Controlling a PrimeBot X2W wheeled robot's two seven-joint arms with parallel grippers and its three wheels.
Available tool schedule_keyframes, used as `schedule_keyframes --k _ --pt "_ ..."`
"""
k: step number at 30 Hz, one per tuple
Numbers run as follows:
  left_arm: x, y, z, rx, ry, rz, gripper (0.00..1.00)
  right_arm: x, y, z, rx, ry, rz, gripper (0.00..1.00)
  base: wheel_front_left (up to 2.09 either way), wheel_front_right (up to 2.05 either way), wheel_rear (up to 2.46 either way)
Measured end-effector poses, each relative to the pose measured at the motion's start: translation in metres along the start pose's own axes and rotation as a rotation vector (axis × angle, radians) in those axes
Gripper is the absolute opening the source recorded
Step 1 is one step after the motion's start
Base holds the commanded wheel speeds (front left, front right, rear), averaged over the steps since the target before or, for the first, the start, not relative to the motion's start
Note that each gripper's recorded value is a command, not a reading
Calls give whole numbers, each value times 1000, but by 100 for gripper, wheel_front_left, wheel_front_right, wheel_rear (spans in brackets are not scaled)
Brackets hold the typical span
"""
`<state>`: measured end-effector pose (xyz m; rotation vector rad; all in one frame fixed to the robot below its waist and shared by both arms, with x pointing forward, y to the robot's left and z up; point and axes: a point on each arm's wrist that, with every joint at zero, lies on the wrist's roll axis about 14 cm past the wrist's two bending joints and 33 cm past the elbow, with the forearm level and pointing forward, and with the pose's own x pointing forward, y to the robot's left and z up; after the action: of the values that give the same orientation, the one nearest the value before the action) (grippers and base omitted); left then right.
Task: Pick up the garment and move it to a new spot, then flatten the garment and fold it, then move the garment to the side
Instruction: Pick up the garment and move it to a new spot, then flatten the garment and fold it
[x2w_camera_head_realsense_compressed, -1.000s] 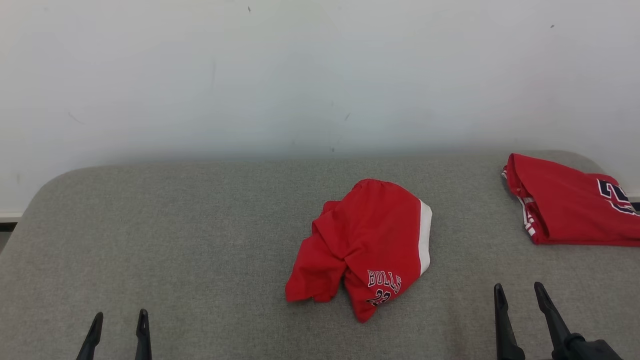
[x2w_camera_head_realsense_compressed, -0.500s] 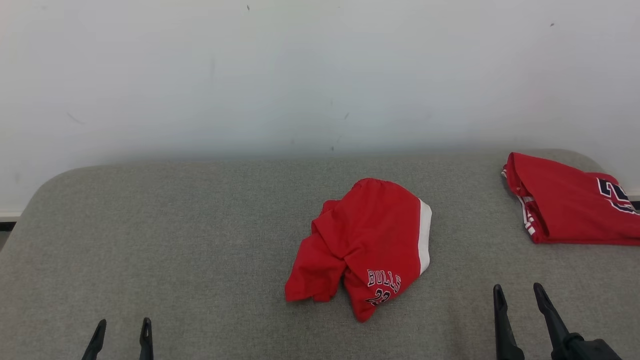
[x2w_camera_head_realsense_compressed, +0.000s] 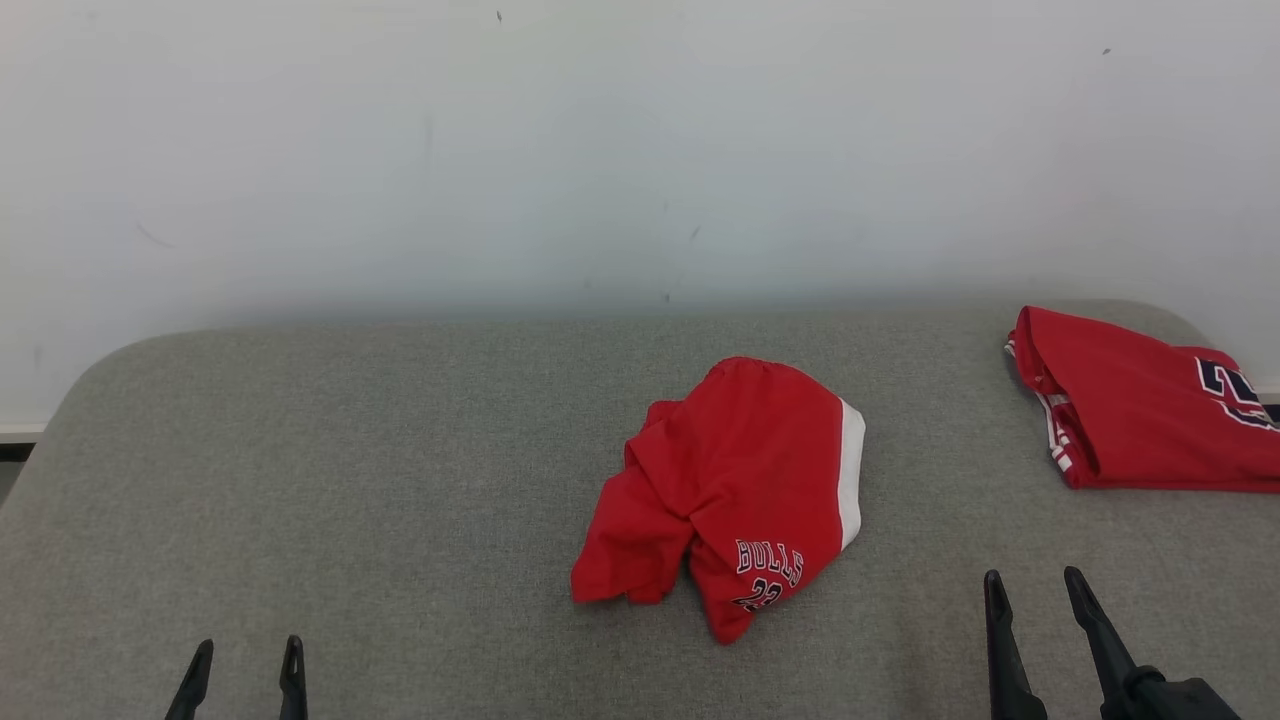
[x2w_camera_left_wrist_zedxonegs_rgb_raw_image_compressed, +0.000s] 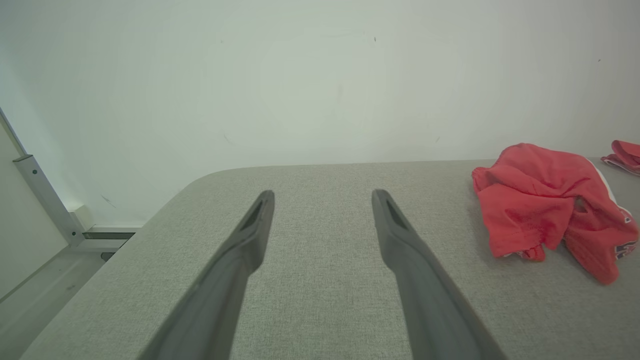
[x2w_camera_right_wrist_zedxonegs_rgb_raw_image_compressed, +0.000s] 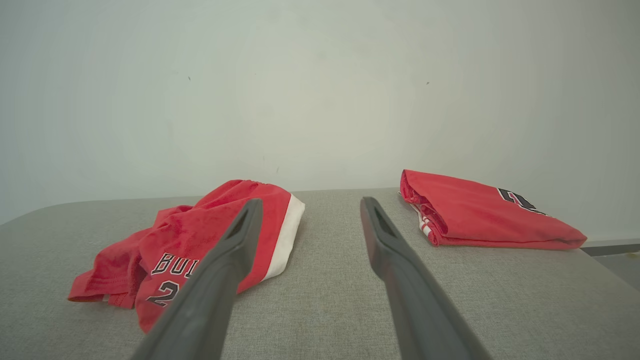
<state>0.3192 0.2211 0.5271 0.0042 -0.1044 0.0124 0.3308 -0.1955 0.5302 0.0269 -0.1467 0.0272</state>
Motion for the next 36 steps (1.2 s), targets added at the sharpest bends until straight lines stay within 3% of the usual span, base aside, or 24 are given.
schedule_keyframes --k 36 --pt "2 1 -2 -11 5 19 100 0 1 -4 2 14 2 100 0 0 0"
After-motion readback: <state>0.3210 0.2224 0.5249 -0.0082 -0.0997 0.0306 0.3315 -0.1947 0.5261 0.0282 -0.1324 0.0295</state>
